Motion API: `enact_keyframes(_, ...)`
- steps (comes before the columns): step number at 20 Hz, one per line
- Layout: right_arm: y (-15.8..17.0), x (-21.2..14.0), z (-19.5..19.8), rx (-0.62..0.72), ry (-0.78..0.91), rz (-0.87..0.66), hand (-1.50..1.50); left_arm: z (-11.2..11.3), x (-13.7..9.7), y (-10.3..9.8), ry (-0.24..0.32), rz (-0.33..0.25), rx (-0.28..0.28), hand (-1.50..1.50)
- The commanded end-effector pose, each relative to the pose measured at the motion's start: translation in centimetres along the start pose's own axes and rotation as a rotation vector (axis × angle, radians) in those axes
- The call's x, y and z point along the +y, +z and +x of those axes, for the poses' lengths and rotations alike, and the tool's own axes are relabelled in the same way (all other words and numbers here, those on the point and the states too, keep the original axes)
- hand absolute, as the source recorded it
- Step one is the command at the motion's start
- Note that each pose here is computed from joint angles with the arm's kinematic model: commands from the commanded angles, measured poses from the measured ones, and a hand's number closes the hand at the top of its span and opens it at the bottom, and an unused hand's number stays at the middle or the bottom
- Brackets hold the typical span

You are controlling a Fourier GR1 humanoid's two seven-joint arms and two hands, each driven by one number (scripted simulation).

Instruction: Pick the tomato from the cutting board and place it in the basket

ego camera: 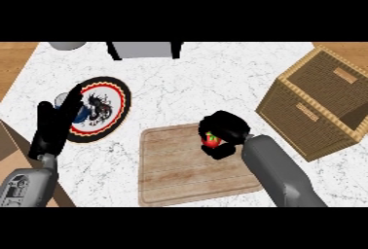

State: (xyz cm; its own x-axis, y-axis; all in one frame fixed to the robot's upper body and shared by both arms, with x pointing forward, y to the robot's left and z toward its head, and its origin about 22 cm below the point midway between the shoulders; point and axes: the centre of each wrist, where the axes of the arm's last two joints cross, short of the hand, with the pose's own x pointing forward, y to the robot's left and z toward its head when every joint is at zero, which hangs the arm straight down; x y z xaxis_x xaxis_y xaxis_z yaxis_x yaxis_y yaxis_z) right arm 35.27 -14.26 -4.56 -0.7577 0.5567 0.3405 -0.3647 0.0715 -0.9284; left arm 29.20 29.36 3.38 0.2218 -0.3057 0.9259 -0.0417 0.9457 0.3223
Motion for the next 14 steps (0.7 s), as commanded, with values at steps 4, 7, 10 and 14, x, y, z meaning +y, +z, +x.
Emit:
enact_keyframes(4,0.3,3.2,3.8,0.236,0.218,0.031,1.5,-0.9,0.8,0.4,0.013,0.034,0.033,0.0)
enact_keyframes(7,1.9,4.0,5.9,0.27,0.032,-0.023,1.5,-1.8,1.3,1.1,0.009,0.04,0.043,0.0)
enact_keyframes(10,2.5,3.4,8.6,0.265,-0.109,-0.125,1.5,-1.0,1.5,0.8,0.022,0.042,0.021,0.0)
enact_keyframes(14,2.0,-1.6,12.1,0.183,-0.282,-0.32,1.5,-1.8,0.7,1.3,0.024,0.039,0.028,0.0)
